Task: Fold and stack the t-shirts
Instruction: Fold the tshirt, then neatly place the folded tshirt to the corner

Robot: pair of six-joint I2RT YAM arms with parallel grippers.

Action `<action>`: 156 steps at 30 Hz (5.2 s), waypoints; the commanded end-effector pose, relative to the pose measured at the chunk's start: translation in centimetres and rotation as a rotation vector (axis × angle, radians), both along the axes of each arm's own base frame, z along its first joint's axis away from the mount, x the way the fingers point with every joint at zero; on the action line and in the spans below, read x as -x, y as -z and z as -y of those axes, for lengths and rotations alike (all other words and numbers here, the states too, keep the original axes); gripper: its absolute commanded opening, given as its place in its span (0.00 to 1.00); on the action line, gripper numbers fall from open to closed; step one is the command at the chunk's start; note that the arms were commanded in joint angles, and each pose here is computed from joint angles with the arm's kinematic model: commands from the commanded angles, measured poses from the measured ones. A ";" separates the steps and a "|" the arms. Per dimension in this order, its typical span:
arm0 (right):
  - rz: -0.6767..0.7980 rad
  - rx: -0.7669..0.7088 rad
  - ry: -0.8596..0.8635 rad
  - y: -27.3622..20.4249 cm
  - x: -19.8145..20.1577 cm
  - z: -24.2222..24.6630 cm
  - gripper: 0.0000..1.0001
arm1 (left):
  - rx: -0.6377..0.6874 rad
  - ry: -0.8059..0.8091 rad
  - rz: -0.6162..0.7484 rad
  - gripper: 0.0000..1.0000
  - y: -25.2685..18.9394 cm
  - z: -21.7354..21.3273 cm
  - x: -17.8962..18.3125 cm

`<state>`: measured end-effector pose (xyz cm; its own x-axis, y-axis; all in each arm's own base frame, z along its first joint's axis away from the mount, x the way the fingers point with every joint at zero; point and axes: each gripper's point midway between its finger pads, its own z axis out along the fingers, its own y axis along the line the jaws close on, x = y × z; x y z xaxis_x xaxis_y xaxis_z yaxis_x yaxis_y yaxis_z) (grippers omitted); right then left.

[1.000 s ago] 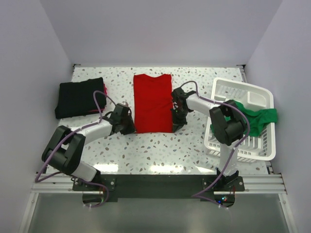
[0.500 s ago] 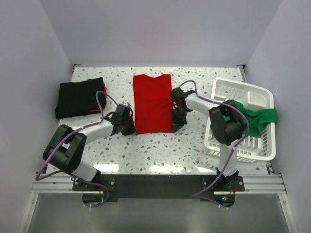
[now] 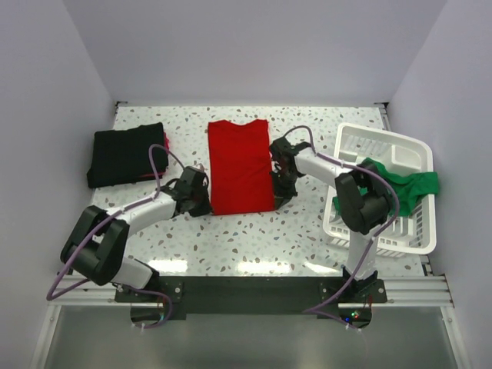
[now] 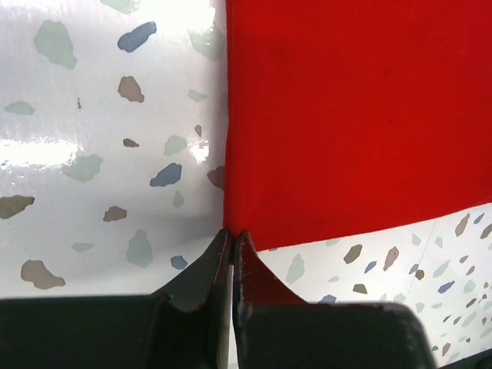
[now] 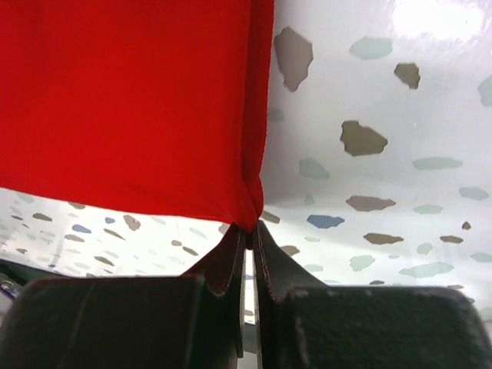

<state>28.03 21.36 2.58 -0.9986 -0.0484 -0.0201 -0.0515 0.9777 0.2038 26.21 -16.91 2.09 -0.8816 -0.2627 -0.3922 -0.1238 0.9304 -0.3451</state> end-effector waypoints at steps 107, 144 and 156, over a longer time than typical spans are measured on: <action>0.443 -0.119 0.051 -13.3 -19.4 -0.9 0.90 | -0.004 -0.066 0.311 0.83 -11.4 -3.6 -17.6; 0.073 -0.039 -0.099 0.6 -4.8 -5.8 0.70 | 0.301 0.099 0.268 0.83 -3.9 0.2 -8.5; 0.063 -0.021 -0.097 0.8 -4.6 -5.5 0.71 | 0.265 -0.018 0.216 0.83 0.6 -1.0 -8.3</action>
